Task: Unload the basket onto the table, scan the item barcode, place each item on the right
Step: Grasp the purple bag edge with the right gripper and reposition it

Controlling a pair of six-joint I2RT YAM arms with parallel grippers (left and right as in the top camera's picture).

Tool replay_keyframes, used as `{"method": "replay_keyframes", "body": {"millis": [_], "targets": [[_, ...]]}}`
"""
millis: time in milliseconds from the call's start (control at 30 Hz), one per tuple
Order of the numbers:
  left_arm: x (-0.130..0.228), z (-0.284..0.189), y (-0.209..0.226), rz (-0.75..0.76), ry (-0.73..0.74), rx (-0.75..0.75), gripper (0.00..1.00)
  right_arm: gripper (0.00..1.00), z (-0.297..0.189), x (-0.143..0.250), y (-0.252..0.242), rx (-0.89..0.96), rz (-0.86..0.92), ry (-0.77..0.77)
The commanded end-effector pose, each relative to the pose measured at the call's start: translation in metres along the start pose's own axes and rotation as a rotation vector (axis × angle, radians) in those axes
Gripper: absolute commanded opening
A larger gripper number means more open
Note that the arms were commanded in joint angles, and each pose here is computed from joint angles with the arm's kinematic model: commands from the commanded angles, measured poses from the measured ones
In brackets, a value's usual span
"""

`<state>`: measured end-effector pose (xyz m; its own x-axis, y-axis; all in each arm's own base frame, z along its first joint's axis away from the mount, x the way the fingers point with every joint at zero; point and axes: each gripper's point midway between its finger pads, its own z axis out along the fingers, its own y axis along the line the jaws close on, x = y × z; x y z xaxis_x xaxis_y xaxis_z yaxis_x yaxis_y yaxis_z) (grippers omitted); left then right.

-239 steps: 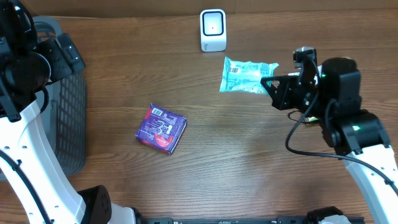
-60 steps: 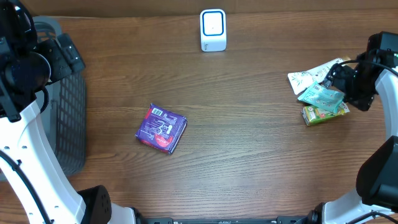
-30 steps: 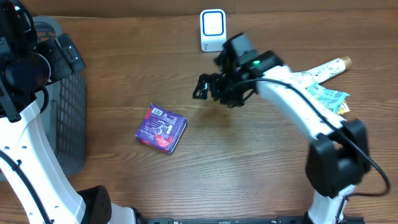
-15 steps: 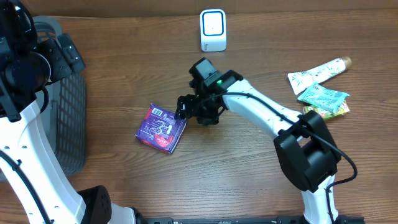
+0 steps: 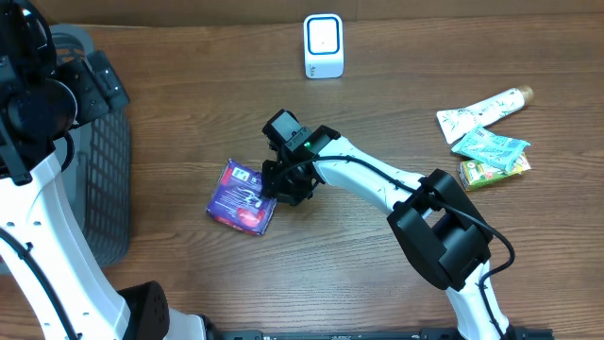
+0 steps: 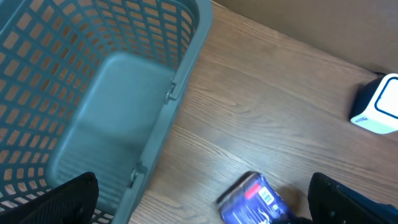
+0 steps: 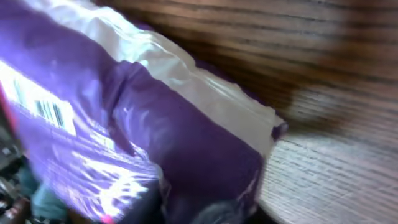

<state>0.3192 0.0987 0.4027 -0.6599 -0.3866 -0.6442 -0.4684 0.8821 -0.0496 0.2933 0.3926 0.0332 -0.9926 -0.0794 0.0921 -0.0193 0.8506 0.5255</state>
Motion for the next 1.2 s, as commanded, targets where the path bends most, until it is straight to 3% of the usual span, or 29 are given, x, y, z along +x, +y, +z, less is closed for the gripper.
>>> {"method": "replay_keyframes", "body": {"millis": [0, 167, 400, 633, 833, 900, 1000, 1167], "targets": [[0.000, 0.001, 0.001, 0.009, 0.001, -0.006, 1.00, 0.04, 0.008, -0.007, -0.020, 0.057, 0.045, -0.010], [0.000, 0.001, 0.001, 0.009, 0.001, -0.006, 1.00, 0.04, -0.010, -0.014, -0.029, 0.065, 0.042, -0.017], [0.000, 0.001, 0.001, 0.009, 0.001, -0.006, 1.00, 0.04, -0.105, -0.034, -0.057, 0.212, -0.064, -0.191], [0.000, 0.001, 0.001, 0.009, 0.001, -0.006, 1.00, 0.04, -0.213, -0.022, -0.110, 0.674, -0.162, -0.390], [0.000, 0.001, 0.001, 0.009, 0.001, -0.006, 0.99, 0.04, -0.217, -0.015, -0.120, 0.769, -0.176, -0.376], [0.000, 0.001, 0.001, 0.009, 0.001, -0.006, 1.00, 0.04, -0.202, -0.012, -0.104, 0.655, -0.201, -0.334], [0.000, 0.001, 0.001, 0.009, 0.001, -0.006, 1.00, 0.04, -0.172, 0.000, -0.065, 0.406, -0.375, -0.206], [0.000, 0.001, 0.001, 0.009, 0.001, -0.006, 1.00, 0.04, -0.150, 0.007, -0.067, 0.387, -0.620, -0.094]]}}
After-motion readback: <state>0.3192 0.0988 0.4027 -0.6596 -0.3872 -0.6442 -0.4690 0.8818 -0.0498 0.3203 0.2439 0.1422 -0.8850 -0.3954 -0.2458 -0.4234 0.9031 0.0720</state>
